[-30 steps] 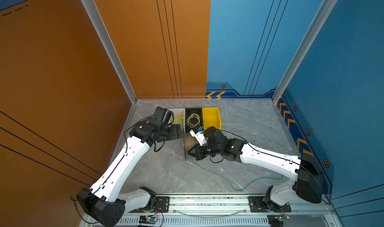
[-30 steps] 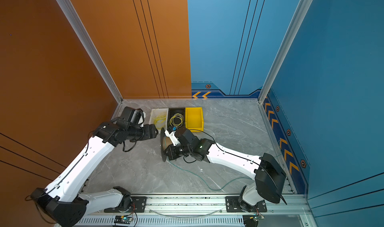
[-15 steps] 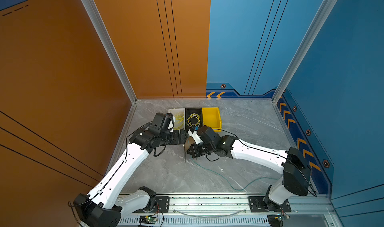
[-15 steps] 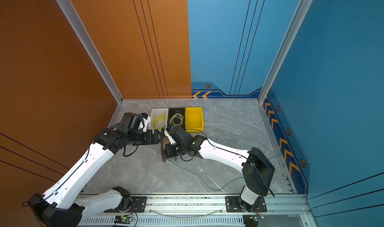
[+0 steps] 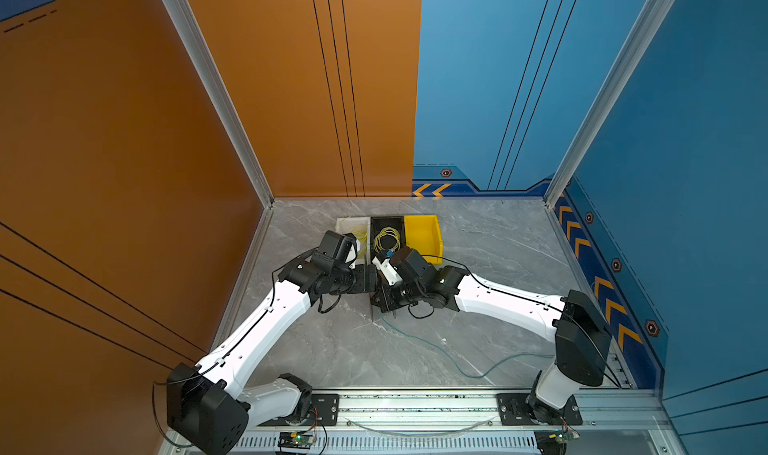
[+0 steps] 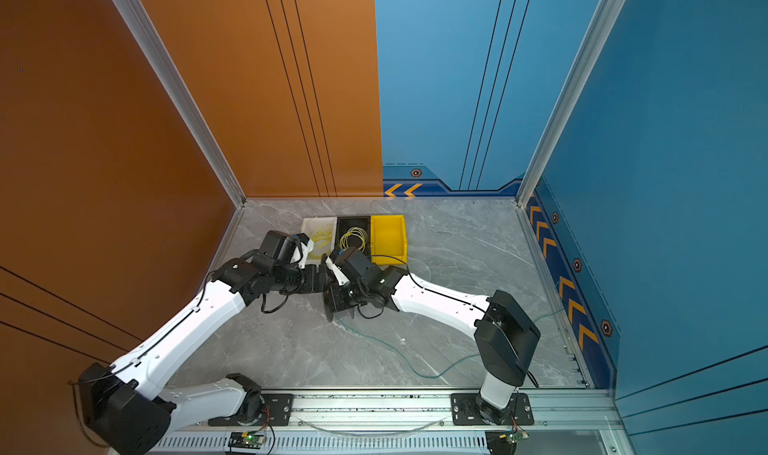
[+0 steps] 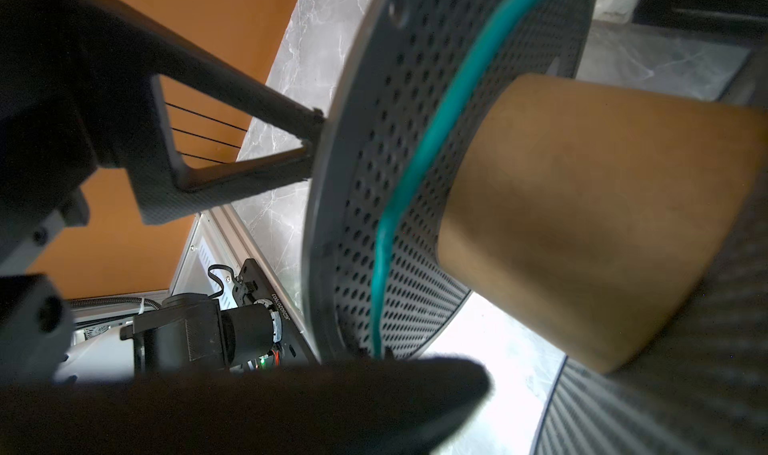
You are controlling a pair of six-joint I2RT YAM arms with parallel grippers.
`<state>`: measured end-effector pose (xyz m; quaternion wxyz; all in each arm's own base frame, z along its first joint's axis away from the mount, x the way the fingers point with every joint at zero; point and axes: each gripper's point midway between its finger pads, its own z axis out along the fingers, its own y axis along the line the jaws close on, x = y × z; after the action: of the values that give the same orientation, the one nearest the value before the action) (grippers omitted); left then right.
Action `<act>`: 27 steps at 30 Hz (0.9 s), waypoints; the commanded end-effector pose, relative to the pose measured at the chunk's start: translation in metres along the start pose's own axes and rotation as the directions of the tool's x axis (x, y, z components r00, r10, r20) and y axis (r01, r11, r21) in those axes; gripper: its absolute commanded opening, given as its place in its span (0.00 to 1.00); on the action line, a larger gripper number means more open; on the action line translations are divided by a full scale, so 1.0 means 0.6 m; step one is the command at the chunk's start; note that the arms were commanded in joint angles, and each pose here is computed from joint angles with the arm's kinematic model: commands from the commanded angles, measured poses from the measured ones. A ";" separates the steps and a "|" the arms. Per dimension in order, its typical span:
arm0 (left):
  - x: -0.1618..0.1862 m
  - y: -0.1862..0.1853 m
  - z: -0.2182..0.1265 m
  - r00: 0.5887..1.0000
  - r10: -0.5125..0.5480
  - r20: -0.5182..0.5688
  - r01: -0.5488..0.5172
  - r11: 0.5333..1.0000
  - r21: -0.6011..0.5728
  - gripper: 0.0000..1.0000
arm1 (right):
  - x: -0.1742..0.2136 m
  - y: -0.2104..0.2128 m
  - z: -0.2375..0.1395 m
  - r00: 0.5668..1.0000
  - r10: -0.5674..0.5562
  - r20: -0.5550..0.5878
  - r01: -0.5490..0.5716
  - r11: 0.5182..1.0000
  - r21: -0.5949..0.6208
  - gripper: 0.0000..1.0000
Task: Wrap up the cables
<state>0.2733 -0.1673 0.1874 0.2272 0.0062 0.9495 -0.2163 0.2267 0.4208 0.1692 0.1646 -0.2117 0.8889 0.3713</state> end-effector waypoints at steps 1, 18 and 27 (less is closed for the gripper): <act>-0.005 -0.008 0.009 1.000 0.001 0.014 -0.002 1.000 0.019 0.87 | -0.001 0.002 0.004 1.000 0.005 -0.023 -0.005 1.000 -0.009 0.00; -0.009 0.011 0.033 0.999 0.035 0.035 -0.030 0.992 -0.122 0.48 | 0.003 -0.019 0.016 0.998 0.051 -0.038 -0.051 0.999 0.007 0.00; -0.008 0.008 0.035 0.997 0.068 0.029 -0.062 0.982 -0.179 0.22 | 0.003 -0.017 0.018 0.998 0.052 -0.034 -0.052 0.999 0.005 0.00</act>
<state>0.2853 -0.1803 0.1702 0.2463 0.0176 0.9561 -0.1580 0.2302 0.4207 0.1539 0.1446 -0.2042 0.8955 0.3680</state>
